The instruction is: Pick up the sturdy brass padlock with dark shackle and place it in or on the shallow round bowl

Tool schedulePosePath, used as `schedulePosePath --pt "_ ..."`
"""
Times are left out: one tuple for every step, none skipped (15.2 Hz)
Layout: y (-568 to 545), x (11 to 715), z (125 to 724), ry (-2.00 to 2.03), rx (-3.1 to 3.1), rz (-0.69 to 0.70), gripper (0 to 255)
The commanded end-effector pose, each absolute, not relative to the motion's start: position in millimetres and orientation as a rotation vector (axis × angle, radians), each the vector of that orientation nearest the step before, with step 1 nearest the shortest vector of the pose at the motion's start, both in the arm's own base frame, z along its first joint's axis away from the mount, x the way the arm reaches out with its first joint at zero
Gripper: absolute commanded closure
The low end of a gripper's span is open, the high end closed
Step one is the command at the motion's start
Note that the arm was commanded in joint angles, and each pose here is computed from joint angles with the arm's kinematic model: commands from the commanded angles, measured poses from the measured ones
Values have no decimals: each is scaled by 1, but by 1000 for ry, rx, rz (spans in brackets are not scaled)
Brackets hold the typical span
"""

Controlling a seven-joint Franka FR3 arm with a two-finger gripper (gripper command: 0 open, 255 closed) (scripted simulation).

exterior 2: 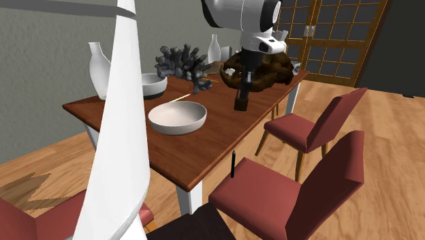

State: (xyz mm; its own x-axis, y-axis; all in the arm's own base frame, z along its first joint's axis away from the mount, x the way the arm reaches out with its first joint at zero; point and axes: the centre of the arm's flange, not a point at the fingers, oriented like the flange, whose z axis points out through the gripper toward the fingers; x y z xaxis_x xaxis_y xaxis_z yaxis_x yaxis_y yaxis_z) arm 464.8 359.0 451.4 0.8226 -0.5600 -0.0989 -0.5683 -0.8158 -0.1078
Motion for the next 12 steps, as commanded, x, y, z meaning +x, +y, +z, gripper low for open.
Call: schedulePosePath --pt "360 466 461 893 -2872 95 255" --pt "360 466 466 893 -2872 95 255" --pt "360 466 472 893 -2872 95 255" --pt "360 466 477 893 -2872 95 255" --pt "360 466 482 893 -2872 95 255" --pt "360 466 488 893 -2872 95 255" --pt "360 466 493 893 -2872 95 255" --pt "360 466 498 893 -2872 95 255" --pt "360 466 503 893 -2872 95 255" --pt "360 466 509 893 -2872 95 255" --pt "360 466 514 893 -2872 95 255" --pt "360 466 519 893 -2872 95 255"
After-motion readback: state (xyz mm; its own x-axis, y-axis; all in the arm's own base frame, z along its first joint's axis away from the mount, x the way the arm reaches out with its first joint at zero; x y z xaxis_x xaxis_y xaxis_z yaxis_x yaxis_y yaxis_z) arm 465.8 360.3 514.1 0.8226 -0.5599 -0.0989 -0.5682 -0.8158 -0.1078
